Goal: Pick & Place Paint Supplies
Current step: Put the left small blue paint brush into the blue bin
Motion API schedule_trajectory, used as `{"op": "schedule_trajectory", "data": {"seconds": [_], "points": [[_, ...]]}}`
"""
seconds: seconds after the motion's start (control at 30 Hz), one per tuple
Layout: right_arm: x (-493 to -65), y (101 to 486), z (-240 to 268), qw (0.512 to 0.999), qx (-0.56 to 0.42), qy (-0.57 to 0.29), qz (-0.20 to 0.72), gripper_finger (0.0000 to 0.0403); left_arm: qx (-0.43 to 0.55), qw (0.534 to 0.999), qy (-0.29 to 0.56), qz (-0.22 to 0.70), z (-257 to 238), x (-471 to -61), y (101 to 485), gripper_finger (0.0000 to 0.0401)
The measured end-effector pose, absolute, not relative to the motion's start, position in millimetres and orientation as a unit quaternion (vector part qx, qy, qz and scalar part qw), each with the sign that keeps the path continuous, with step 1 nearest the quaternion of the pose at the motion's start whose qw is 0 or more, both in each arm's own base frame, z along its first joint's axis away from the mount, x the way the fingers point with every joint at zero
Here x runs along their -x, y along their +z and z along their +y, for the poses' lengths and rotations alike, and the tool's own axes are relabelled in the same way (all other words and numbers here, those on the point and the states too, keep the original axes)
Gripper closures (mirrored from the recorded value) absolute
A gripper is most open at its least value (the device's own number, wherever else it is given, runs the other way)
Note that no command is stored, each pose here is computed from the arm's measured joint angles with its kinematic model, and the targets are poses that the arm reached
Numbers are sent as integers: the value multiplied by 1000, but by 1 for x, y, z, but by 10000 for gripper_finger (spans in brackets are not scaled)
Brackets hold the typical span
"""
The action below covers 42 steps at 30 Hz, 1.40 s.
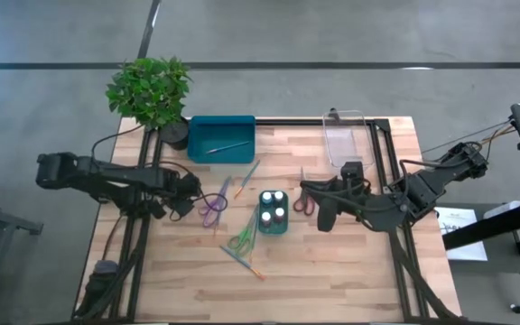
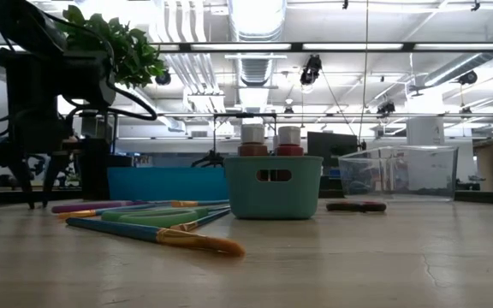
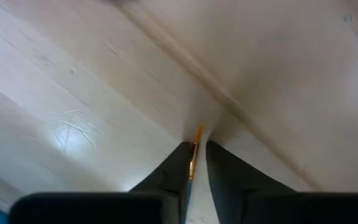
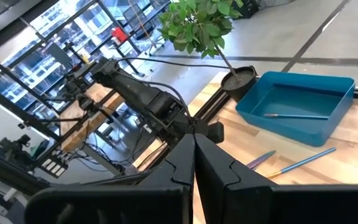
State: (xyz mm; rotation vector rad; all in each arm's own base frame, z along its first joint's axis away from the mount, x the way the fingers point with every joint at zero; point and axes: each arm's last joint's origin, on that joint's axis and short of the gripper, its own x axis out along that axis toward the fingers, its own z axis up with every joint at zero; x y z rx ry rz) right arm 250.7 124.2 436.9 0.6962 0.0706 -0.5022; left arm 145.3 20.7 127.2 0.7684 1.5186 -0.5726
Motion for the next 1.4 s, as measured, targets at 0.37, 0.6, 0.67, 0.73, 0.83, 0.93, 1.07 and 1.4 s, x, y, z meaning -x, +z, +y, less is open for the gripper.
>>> {"op": "schedule_trajectory", "data": {"seconds": [0.37, 0.6, 0.67, 0.73, 0.83, 0.93, 1.07, 1.4], "points": [[-250, 437, 124, 907, -337, -250, 28, 394, -322, 630, -249, 661, 24, -145, 127, 395], [-250, 437, 125, 907, -338, -250, 27, 394, -321, 631, -249, 661, 25, -148, 131, 400], [-250, 437, 125, 907, -338, -250, 27, 394, -320, 632, -250, 660, 25, -149, 132, 400], [-250, 437, 125, 907, -338, -250, 27, 394, -319, 635, -249, 658, 25, -150, 133, 400], [-250, 437, 125, 907, -338, -250, 27, 394, -323, 653, -244, 640, 26, -157, 139, 401], [-250, 437, 125, 907, -338, -250, 27, 394, -326, 659, -240, 634, 26, -162, 146, 401], [-250, 437, 125, 907, -338, -250, 27, 394, -324, 678, -226, 620, 28, -172, 159, 401], [-250, 437, 125, 908, -336, -250, 28, 394, -305, 755, -163, 558, 31, -203, 208, 401]]}}
